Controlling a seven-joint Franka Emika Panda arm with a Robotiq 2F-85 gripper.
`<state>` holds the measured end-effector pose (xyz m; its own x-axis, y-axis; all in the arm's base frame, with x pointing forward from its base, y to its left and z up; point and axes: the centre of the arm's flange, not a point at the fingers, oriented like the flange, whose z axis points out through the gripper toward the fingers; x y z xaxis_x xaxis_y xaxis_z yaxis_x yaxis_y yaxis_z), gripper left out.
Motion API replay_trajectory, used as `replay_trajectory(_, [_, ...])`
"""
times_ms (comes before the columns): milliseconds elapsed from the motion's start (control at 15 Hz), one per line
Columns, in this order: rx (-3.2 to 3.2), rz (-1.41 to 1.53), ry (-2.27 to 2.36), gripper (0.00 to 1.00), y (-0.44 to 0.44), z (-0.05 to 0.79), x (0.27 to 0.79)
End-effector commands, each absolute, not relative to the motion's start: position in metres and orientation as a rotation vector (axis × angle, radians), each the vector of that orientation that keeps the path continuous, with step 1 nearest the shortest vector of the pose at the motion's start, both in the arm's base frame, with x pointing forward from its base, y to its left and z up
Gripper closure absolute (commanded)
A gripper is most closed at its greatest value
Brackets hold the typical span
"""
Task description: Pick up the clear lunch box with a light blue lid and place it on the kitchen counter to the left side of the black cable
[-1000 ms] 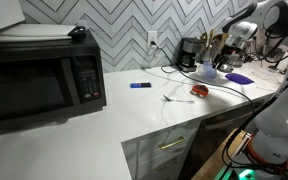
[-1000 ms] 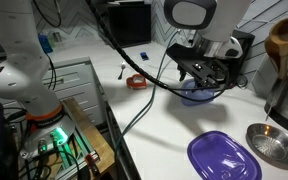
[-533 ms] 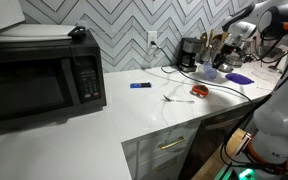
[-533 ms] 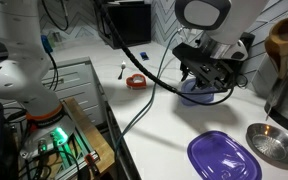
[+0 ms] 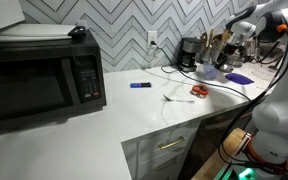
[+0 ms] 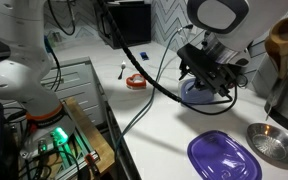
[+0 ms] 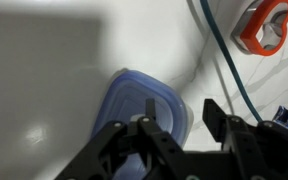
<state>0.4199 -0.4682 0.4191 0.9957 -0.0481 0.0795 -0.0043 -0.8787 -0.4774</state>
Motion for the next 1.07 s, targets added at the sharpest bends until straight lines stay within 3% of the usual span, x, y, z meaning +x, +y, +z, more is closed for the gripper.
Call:
replay_trajectory(0, [-2.578, -0.14, 0.037, 0.52, -0.492, 0.415, 0.422])
replay_trajectory(267, [-2.54, -0.156, 0.056, 0.59, -0.497, 0.409, 0.427])
replay_trajectory(733, [-2.509, -0.153, 0.034, 0.62, -0.494, 0.403, 0.441])
replay_trajectory(933, [-2.514, -0.155, 0.052, 0.81, -0.497, 0.402, 0.443])
replay_trajectory(1000, [-2.513, -0.155, 0.056, 0.95, -0.498, 0.402, 0.443])
